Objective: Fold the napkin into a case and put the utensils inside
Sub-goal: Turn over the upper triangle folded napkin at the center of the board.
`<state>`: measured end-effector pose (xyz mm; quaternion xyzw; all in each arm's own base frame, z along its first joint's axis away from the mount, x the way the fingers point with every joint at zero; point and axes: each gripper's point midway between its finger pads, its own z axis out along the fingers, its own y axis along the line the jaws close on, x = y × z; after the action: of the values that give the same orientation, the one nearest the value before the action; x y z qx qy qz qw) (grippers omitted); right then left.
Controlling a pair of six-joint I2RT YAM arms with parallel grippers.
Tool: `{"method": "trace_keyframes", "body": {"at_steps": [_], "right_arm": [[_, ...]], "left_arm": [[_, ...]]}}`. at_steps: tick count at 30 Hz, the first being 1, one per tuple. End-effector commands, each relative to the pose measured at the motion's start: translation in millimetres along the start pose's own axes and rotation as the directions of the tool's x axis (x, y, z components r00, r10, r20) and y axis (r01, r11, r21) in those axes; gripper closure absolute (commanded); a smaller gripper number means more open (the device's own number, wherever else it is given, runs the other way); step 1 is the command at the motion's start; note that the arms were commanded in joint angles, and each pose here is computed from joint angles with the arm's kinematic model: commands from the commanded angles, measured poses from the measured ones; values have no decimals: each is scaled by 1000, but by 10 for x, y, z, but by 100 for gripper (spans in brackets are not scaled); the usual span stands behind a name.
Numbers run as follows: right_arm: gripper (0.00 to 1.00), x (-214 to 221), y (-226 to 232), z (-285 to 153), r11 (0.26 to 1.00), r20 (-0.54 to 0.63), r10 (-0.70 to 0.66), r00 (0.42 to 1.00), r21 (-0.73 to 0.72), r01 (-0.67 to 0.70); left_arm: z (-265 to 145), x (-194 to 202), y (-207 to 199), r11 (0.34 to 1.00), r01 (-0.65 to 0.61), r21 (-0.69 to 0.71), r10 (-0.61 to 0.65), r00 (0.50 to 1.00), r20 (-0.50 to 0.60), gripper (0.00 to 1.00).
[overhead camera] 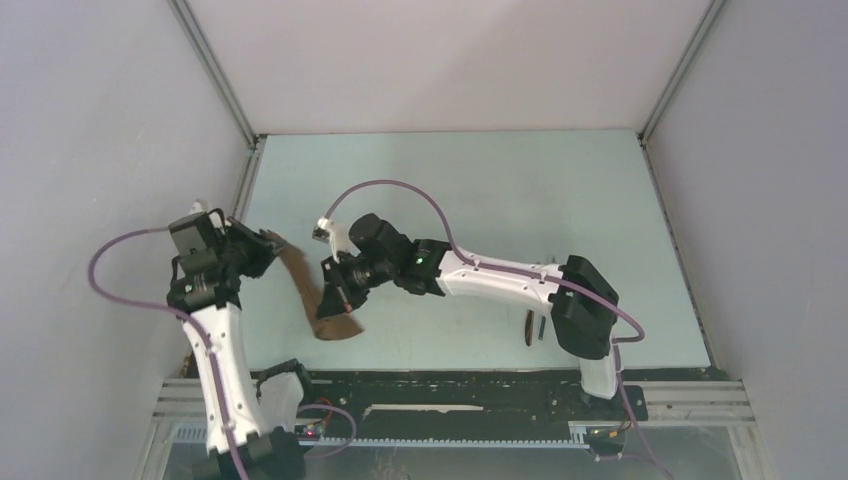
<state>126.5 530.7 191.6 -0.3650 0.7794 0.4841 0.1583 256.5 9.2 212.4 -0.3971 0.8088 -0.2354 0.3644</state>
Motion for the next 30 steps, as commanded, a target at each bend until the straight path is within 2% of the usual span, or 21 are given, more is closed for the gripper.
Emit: {"method": "trace_keyframes", "body": {"at_steps": [1, 4, 8, 11, 13, 15, 20, 21, 23, 24, 25, 26, 27, 30], "right_arm": [[100, -102, 1109, -441, 868, -28, 53, 998, -493, -60], [100, -44, 860, -510, 810, -75, 170, 983, -558, -182], [100, 233, 107, -429, 811, -92, 279, 956, -510, -286], [100, 539, -453, -449, 810, -96, 353, 931, -467, -355], [100, 735, -768, -514, 817, -95, 385, 918, -428, -387], [100, 929, -1046, -600, 828, -96, 414, 905, -372, -419], [100, 1369, -1516, -833, 850, -102, 474, 874, -203, -485], [98, 1439, -1595, -872, 848, -105, 493, 864, -162, -504], [81, 1566, -1820, -959, 861, -88, 505, 859, -19, -508], [75, 1613, -1903, -1028, 858, -74, 514, 855, 59, -511], [65, 1615, -1973, -1110, 857, -43, 506, 861, 140, -496], [53, 1628, -2032, -1210, 842, -17, 505, 863, 229, -488], [47, 1618, -2050, -1293, 830, 2, 497, 868, 291, -476], [40, 1559, -2040, -1421, 788, 36, 460, 887, 444, -427]], "left_arm": [[-315, -307, -5, 988, -89, -125, 110, 979, 169, 100], [65, -147, -141, 981, -149, -124, 160, 983, 87, 100], [802, 163, -303, 970, -207, -124, 204, 978, -38, 100], [1345, 470, -503, 953, -279, -121, 262, 955, -138, 100], [1670, 679, -609, 938, -324, -121, 297, 934, -198, 100], [1904, 825, -697, 924, -358, -132, 326, 921, -212, 100], [2262, 1260, -967, 918, -390, -77, 354, 890, -286, 100], [2304, 1361, -1006, 918, -392, -58, 356, 881, -313, 100], [2376, 1513, -1093, 922, -386, -14, 356, 862, -361, 100], [2384, 1555, -1125, 921, -389, -1, 361, 855, -372, 98], [2355, 1571, -1167, 918, -395, 14, 372, 851, -372, 89], [2297, 1564, -1218, 914, -404, 32, 387, 847, -365, 77], [2174, 1522, -1303, 908, -414, 63, 408, 844, -348, 62], [1765, 1410, -1497, 884, -439, 160, 467, 829, -308, 44]]}}
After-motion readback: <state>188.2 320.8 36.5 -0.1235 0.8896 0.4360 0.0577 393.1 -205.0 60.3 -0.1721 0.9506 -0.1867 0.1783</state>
